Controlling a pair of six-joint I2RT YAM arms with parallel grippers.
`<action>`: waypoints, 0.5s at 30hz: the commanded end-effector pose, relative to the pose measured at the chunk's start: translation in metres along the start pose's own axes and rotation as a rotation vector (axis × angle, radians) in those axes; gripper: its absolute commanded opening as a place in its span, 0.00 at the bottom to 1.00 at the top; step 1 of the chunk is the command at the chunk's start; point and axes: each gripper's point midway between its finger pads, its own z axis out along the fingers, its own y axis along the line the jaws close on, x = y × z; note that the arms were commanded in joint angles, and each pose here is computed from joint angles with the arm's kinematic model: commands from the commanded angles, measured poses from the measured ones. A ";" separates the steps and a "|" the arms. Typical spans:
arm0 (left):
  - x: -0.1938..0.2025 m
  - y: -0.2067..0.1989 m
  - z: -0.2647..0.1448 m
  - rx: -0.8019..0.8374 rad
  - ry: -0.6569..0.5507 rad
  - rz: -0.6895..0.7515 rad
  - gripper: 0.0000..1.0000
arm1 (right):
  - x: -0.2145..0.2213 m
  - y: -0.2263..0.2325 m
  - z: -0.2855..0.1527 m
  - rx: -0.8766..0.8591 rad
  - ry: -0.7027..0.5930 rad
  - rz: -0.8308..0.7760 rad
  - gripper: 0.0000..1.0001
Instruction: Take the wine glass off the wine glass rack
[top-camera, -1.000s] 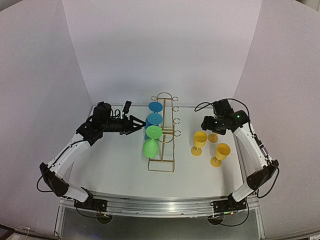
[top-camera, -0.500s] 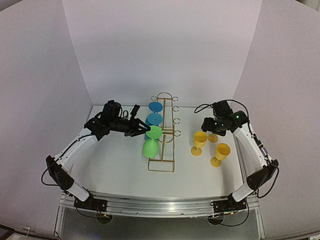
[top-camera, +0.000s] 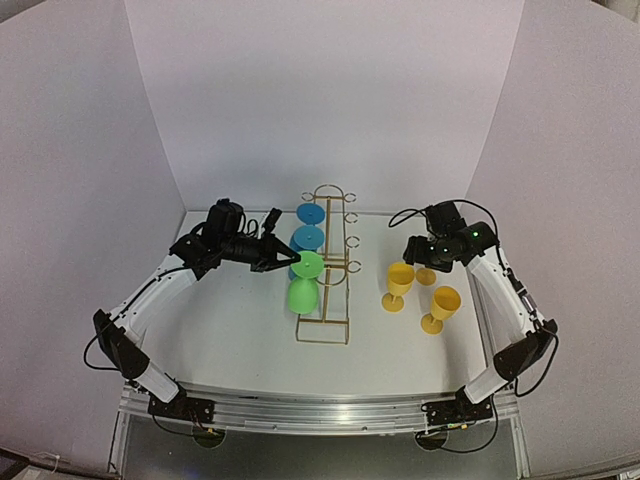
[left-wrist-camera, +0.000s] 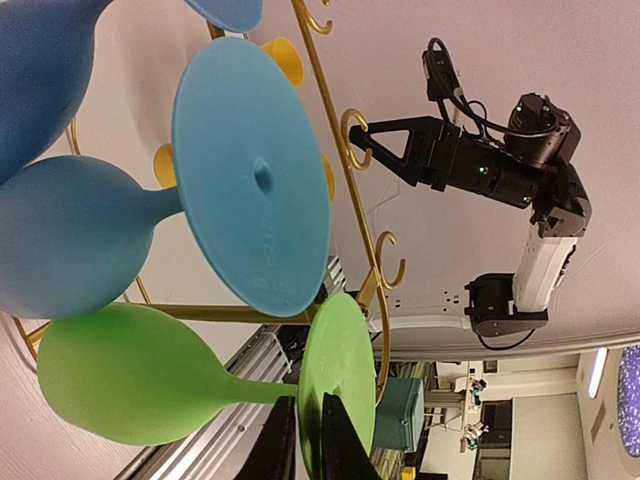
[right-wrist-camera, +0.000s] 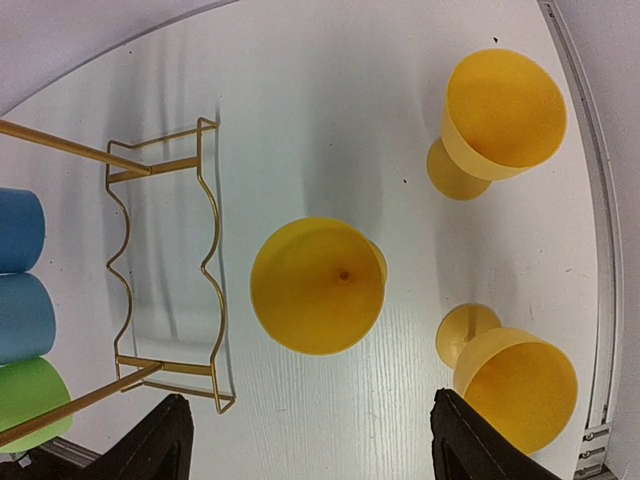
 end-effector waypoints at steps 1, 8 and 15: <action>-0.007 -0.020 -0.009 0.036 -0.026 0.038 0.01 | 0.000 -0.004 -0.011 -0.002 -0.017 -0.007 0.76; -0.009 -0.015 -0.016 0.024 -0.040 0.008 0.00 | 0.000 -0.003 -0.015 -0.005 -0.022 -0.006 0.76; -0.011 -0.023 -0.026 0.051 -0.051 0.011 0.00 | 0.000 -0.003 -0.017 -0.006 -0.021 -0.004 0.76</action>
